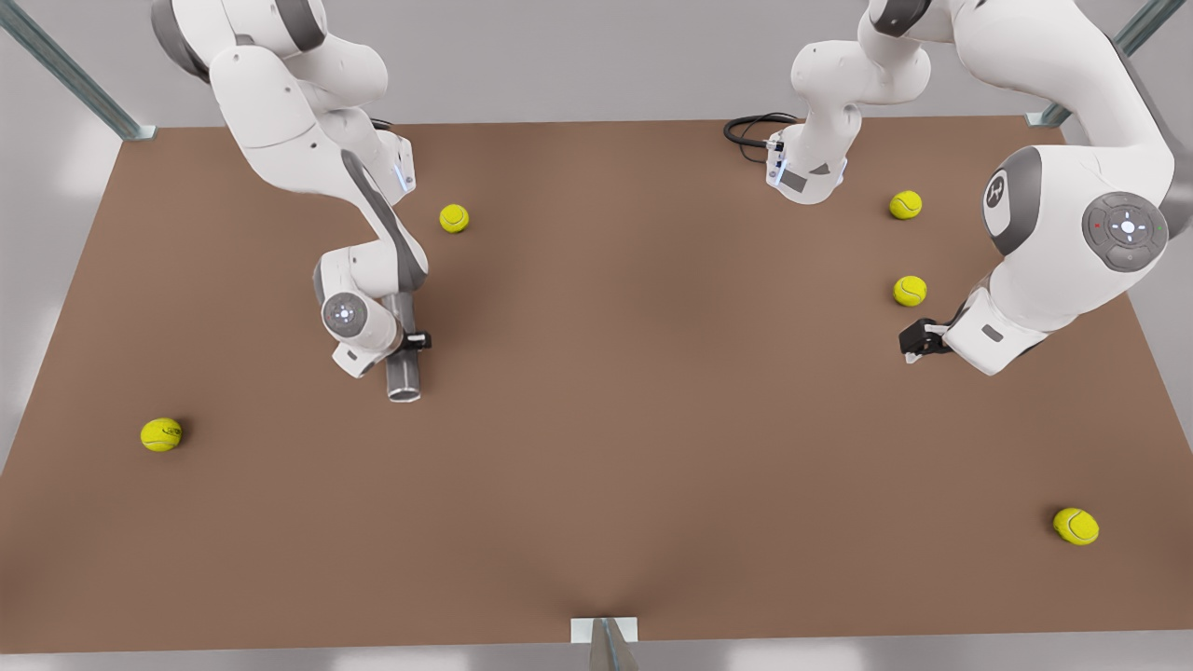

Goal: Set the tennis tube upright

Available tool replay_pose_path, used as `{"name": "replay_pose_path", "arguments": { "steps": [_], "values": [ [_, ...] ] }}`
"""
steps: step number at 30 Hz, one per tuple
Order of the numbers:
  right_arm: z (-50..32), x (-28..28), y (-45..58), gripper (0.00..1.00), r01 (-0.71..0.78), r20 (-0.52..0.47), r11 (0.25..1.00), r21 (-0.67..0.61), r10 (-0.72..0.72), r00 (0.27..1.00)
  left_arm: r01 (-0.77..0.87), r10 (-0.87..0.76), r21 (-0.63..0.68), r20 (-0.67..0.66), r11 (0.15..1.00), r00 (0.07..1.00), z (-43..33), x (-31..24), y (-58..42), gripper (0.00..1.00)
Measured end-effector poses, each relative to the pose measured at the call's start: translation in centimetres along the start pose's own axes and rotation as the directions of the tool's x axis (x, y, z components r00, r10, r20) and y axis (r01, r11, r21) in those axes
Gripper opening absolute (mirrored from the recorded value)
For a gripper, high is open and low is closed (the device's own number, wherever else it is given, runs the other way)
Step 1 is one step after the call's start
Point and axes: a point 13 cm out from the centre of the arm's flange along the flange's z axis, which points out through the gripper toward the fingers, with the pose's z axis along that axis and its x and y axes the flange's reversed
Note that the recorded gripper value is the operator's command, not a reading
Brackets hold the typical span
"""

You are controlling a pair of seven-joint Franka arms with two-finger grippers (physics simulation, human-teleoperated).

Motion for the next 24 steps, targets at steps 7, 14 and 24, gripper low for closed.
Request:
{"name": "replay_pose_path", "arguments": {
  "steps": [7, 14, 24],
  "values": [
    [-8.6, -6.2, 10.4, 0.70, 0.172, 0.127, 0.985, 0.007, -0.171, 0.977, 0.002, -0.002, 0.002, 0.001, 1.000, 1.000, -0.1, 0.0, 0.1, 1.00],
    [-17.6, -16.5, 16.8, 0.70, 0.484, 0.275, 0.857, 0.174, -0.515, 0.812, 0.001, -0.001, 0.005, -0.005, 1.000, 1.000, 0.0, 0.1, 0.0, 1.00],
    [-16.5, -16.9, 36.3, 0.70, 0.836, 0.015, 0.122, 0.535, -0.991, 0.135, 0.006, -0.006, 0.008, -0.016, 1.000, 1.000, 0.2, 0.3, -0.1, 1.00]
  ]
}}
